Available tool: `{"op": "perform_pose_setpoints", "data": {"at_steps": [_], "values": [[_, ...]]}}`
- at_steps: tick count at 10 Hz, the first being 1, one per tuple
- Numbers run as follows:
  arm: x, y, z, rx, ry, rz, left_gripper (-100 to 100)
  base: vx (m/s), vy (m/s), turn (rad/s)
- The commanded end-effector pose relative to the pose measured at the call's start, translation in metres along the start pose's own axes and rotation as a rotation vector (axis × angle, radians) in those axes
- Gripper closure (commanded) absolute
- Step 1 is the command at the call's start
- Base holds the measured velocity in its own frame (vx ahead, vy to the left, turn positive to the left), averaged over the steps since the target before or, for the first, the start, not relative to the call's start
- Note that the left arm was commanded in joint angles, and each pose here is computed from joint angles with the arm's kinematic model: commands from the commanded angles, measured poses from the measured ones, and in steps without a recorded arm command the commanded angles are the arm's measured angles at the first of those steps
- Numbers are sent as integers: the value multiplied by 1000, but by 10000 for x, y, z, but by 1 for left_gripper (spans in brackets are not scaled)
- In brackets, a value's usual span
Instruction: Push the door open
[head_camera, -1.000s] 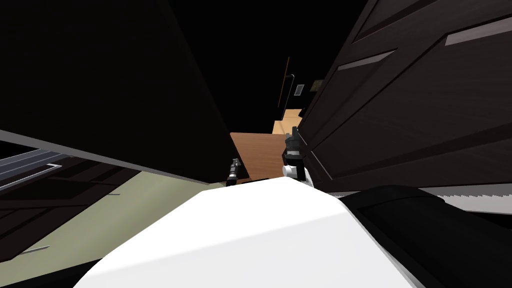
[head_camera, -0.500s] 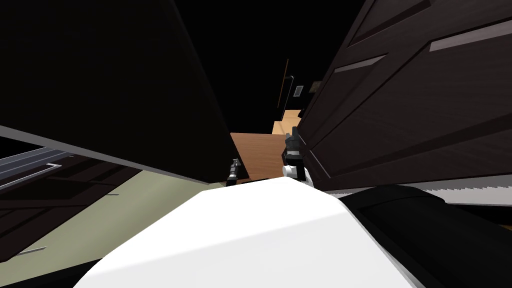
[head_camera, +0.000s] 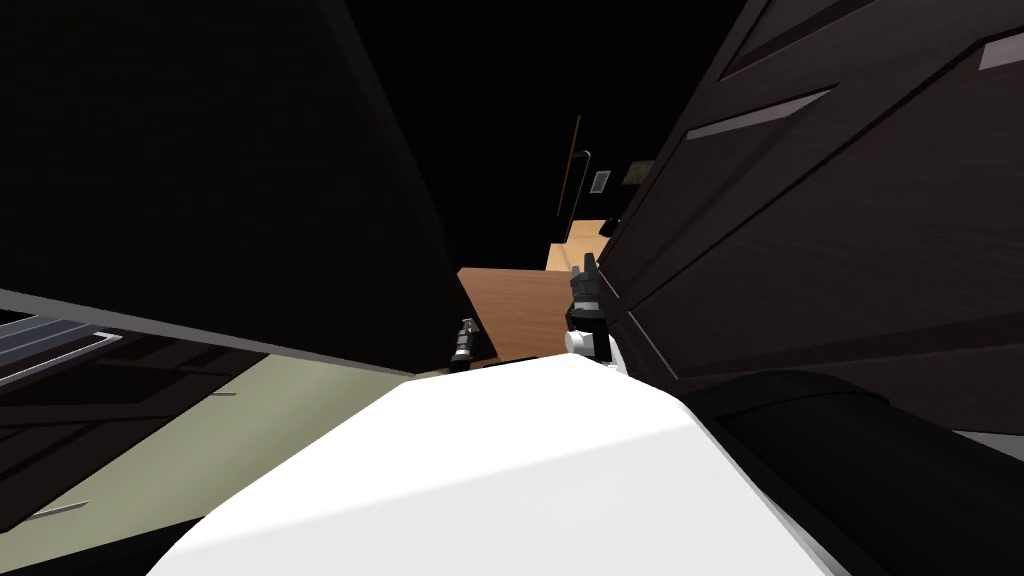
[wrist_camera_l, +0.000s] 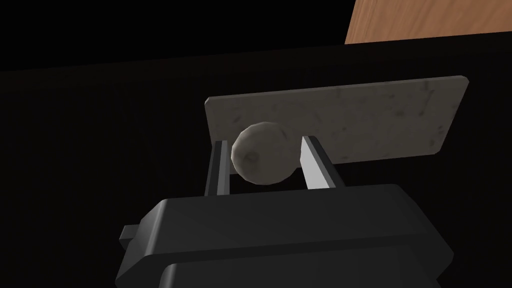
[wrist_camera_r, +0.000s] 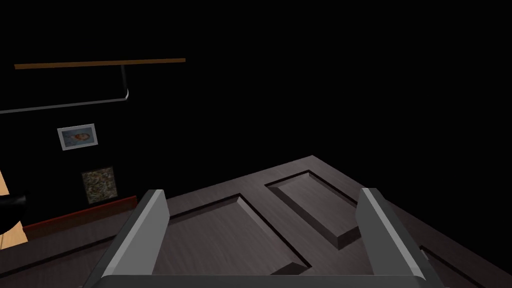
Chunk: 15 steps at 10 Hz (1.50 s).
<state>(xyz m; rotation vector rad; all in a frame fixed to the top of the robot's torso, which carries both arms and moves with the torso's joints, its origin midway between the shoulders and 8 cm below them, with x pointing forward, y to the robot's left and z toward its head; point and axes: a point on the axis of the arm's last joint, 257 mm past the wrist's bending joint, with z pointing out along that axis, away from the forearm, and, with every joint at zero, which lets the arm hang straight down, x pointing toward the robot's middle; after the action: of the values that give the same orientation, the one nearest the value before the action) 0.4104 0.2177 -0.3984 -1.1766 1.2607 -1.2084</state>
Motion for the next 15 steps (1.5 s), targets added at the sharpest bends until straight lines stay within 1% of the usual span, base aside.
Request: {"op": "perform_pose_setpoints", "data": {"at_steps": [1,7,8,10,13,14,15], "values": [[-216,-41,39,12,-30,15,100,189,-55,39],[-651,-58,56,12,-118,33,100,191,-50,76],[-569,-45,34,9,-110,21,-100,-43,-92,82],[-561,-47,26,9,-113,14,-100,-199,-79,27],[-485,-54,-2,10,-126,-22,-100,-247,-109,61],[-508,-53,4,10,-123,-14,-100,-111,-47,12],[-535,-51,-4,11,-126,-10,-100,90,-17,-26]]}}
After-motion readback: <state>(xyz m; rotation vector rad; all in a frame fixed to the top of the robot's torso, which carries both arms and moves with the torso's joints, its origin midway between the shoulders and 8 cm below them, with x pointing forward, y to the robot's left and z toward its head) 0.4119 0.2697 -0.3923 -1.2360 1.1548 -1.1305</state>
